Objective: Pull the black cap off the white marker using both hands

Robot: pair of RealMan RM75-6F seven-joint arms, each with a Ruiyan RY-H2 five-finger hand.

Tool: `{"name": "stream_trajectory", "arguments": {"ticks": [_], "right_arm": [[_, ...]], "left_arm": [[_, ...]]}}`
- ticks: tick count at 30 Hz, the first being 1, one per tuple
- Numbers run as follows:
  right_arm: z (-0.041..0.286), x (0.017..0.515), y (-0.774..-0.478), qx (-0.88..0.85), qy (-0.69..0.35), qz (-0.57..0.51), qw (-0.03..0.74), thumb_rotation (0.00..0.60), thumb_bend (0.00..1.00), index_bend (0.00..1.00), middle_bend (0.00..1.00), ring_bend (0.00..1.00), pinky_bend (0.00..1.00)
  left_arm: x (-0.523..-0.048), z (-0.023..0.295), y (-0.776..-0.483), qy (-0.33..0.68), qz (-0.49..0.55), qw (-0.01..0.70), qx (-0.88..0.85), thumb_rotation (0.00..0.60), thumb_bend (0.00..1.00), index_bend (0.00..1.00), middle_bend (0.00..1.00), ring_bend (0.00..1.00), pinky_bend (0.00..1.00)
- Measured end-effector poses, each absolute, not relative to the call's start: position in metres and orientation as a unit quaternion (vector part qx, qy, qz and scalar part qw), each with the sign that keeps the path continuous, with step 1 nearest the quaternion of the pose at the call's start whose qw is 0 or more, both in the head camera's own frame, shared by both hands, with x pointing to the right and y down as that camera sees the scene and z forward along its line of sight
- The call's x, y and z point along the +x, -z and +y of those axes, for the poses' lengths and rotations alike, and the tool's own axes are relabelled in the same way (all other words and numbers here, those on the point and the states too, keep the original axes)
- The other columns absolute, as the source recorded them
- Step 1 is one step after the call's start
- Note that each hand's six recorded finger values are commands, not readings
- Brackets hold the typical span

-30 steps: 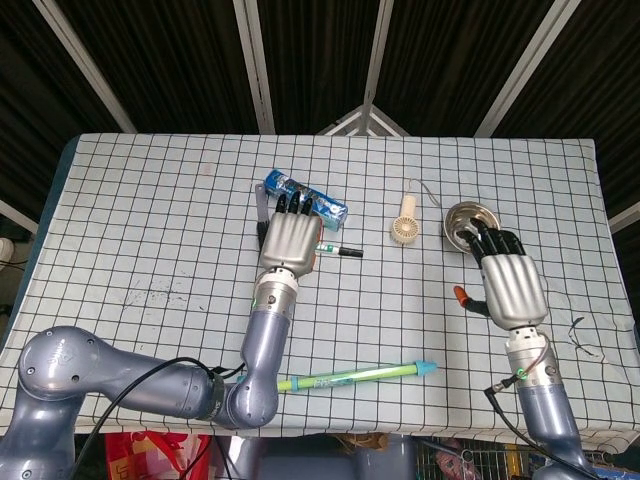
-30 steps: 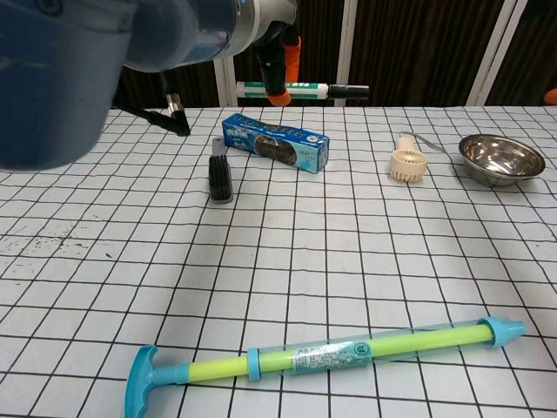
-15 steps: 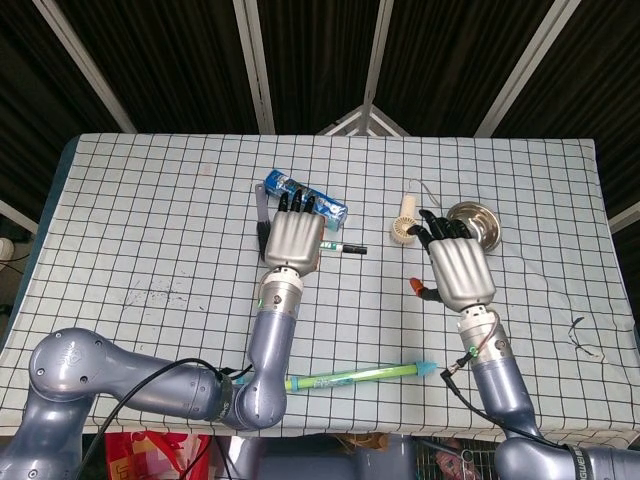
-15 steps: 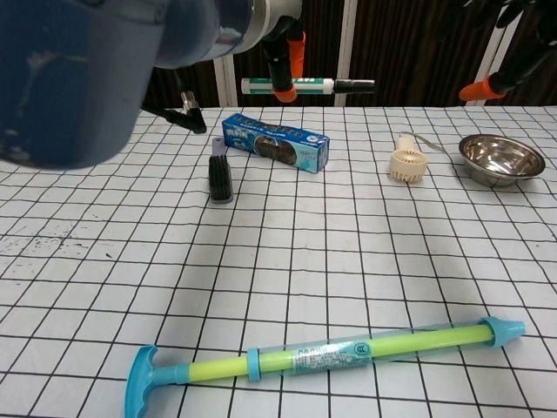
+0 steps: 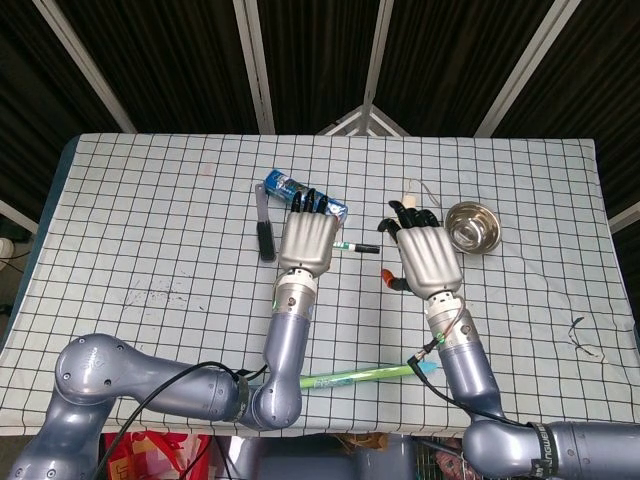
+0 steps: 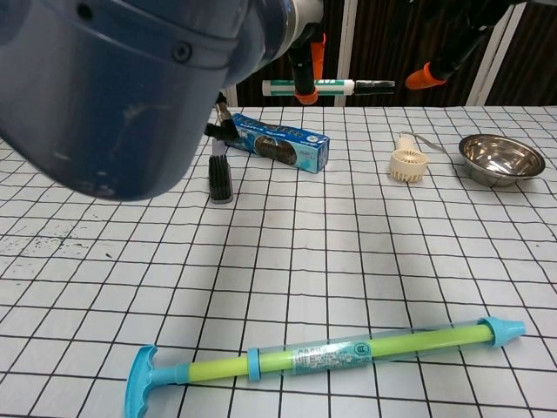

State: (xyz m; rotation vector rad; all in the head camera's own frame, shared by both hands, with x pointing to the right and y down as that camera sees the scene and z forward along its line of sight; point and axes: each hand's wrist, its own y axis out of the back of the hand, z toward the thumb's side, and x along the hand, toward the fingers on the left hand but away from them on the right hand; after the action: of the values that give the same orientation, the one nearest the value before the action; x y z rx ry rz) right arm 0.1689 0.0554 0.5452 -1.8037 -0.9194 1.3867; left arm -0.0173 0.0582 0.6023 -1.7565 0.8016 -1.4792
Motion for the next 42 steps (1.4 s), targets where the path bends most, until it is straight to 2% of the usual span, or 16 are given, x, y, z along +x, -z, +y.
{"name": "stream_trajectory", "arguments": {"ticks": [6,22,42], "right_arm": [[0.052,0.154,-0.552,-0.699,-0.529,-0.354,0.326,0.600,0.27,0.42,0.12,0.16,0.15],[0.048,0.151,-0.575,-0.689,-0.557,-0.348,0.307,0.600,0.27,0.44,0.12,0.16,0.15],[0.043,0.156,-0.578,-0.684,-0.563,-0.350,0.303,0.600,0.28,0.47,0.12,0.16,0.15]], "left_arm": [[-0.011,0.061,-0.603,0.566,0.308,0.349,-0.681,0.600,0.57,0.58,0.12,0.00,0.00],[-0.005,0.063,-0.606,0.555,0.312,0.344,-0.690,0.600,0.57,0.58,0.12,0.00,0.00],[0.001,0.067,-0.607,0.545,0.309,0.341,-0.701,0.600,0.57,0.58,0.13,0.00,0.00]]}}
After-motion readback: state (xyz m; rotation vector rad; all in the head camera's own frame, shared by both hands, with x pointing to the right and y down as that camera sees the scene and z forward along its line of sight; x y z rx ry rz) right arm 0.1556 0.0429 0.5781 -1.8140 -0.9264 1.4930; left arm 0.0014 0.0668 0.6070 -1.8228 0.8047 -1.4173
